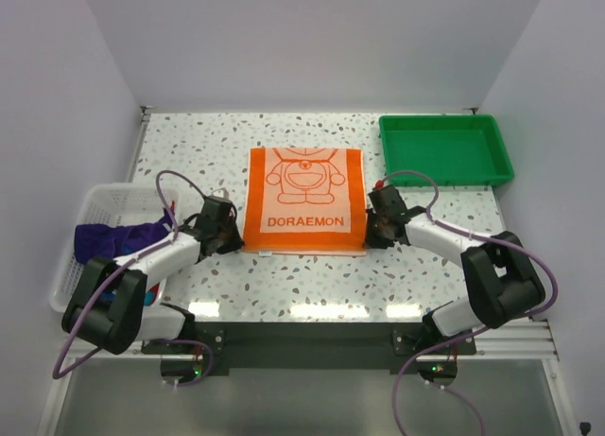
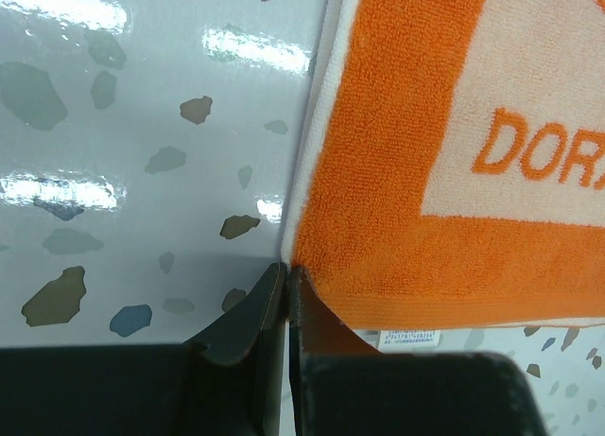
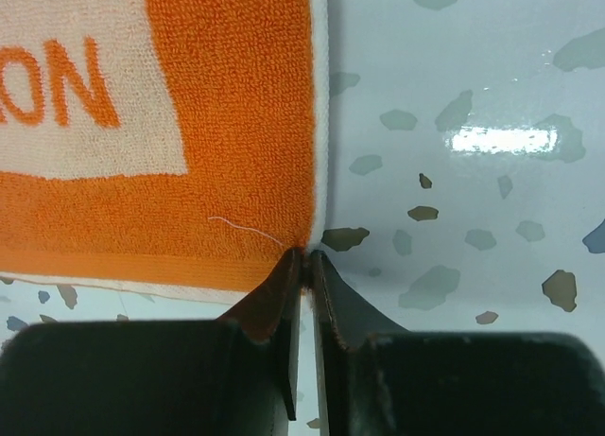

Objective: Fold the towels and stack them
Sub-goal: Fold the towel

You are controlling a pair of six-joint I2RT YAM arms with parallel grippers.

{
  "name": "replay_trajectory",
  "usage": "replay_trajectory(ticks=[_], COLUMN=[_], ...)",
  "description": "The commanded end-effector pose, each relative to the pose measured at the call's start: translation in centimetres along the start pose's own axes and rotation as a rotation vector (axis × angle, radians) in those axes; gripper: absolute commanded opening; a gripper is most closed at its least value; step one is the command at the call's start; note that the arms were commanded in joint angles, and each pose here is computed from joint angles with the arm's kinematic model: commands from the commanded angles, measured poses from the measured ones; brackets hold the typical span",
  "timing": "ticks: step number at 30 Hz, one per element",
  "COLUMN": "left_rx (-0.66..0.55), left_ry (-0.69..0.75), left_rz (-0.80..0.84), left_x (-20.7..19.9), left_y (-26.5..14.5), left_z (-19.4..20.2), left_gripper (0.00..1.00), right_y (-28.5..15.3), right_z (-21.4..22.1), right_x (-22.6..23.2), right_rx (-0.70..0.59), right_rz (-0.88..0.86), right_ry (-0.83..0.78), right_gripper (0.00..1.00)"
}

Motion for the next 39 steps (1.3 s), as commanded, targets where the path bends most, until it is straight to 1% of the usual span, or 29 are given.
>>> replay_trajectory(ticks=[1,2,3,7,10,11,14,16,17,19,24,29,34,37,39], left_rx=[0.096,0.096,0.093,0.089,0.087,0.089,0.092,0.095,0.091,0.100,0.109,0.106,0.110,0.108,0.109], left_ry=[0.019,0.019,0.018,0.018,0.015,0.014,0.005,-0.008,-0.013,-0.023,-0.033,-0.048,-0.070,-0.105,-0.093], left_rz=[-0.033,-0.033,-0.032,-0.030,-0.034,-0.040,-0.062,-0.066,-0.064,-0.057,-0.041,-0.045,-0.070,-0.096,-0.109], left_x=[0.9,1.0,0.9,0.8,0.8,0.8,1.2,1.3,1.3,1.2,0.9,1.2,2.7,4.5,5.0], left_y=[0.0,0.0,0.0,-0.1,-0.3,-0.4,-0.6,-0.5,-0.4,-0.2,-0.2,-0.3,-0.7,-1.0,-1.0], left_z=[2.7,2.7,2.6,2.4,2.2,2.2,2.3,2.6,2.6,3.0,3.0,2.8,2.5,1.9,1.7], left_gripper=[0.00,0.00,0.00,0.00,0.00,0.00,0.00,0.00,0.00,0.00,0.00,0.00,0.00,0.00,0.00], right_y=[-0.3,-0.5,-0.6,-1.9,-3.5,-4.5,-5.4,-5.0,-4.3,-3.3,-1.4,-0.8,-0.4,-0.2,-0.2], right_z=[0.2,0.0,-0.1,-1.2,-1.7,-1.9,-0.7,0.4,1.6,2.2,3.6,4.2,4.9,5.1,5.2], right_x=[-0.2,-0.1,0.0,0.9,1.6,1.9,2.2,1.9,1.1,0.6,-0.6,-2.2,-4.2,-4.9,-5.0], right_rx=[0.015,0.012,0.010,-0.009,0.002,0.004,0.037,0.059,0.089,0.098,0.098,0.078,0.069,0.069,0.071], right_rz=[0.013,0.017,0.019,0.004,-0.009,-0.018,-0.082,-0.110,-0.098,-0.095,-0.082,-0.008,0.082,0.108,0.115], right_ry=[0.007,0.006,0.003,-0.010,-0.017,-0.007,0.055,0.086,0.110,0.124,0.179,0.190,0.193,0.191,0.189], right_gripper=[0.08,0.02,0.00,0.00,0.00,0.00,0.00,0.00,0.00,0.00,0.00,0.00,0.00,0.00,0.00])
Point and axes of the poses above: each gripper's point midway between its finger pads, its own y axis out along the fingers, its own x axis along the line the jaws close on, z = x × y, the point moved 5 cm from there along -y, back along the fingers, and after that the axes turned 13 degrees about y, right-handed, at the moved point
